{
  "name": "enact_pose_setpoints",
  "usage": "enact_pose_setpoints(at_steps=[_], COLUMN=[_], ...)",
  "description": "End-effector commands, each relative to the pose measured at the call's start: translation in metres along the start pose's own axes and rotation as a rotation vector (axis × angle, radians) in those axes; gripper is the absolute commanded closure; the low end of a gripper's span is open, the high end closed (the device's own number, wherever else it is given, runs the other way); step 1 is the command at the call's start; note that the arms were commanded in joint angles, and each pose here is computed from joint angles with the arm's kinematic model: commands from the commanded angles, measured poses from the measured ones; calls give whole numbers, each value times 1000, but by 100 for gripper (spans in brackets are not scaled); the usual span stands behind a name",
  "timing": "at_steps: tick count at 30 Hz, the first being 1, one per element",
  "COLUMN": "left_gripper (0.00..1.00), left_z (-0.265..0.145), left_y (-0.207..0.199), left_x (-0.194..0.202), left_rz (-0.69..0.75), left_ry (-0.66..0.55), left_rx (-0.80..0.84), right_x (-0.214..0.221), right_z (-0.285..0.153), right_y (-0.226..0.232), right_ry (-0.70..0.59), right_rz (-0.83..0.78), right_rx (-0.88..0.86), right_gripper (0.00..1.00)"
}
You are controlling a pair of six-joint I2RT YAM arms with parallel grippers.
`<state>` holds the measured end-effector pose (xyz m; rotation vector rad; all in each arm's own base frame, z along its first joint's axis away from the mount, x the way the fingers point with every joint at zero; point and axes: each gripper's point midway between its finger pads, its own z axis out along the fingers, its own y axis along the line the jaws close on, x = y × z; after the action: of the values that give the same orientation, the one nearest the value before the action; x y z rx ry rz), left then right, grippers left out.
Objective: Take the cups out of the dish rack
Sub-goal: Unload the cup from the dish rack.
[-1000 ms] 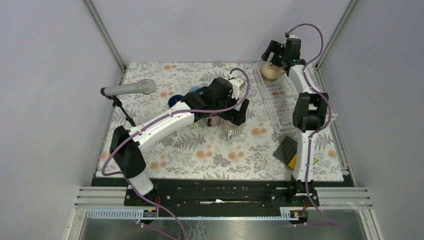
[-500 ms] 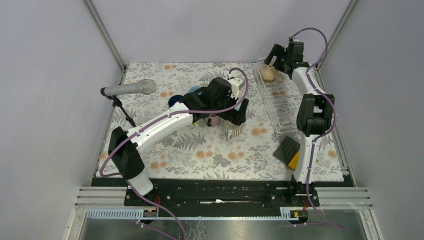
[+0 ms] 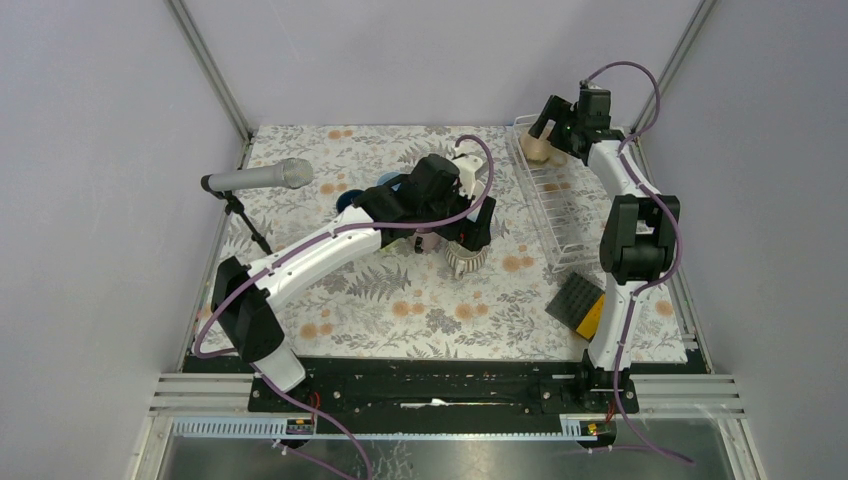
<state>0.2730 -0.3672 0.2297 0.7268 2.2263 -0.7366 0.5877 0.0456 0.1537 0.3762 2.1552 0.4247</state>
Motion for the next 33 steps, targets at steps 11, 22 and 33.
enact_pose_setpoints(at_steps=[11, 22, 33], left_gripper=[1, 1, 1], left_z=[-17, -19, -19], left_y=[-12, -13, -13], left_x=[-22, -22, -22], left_rz=[8, 8, 7], left_ry=[-89, -95, -94], left_rx=[54, 56, 59], right_x=[-20, 0, 16], right_z=[2, 6, -13], right_y=[-17, -12, -6], right_ry=[-18, 8, 25], right_rz=[-60, -33, 4], right_rx=[-20, -82, -123], right_gripper=[0, 0, 0])
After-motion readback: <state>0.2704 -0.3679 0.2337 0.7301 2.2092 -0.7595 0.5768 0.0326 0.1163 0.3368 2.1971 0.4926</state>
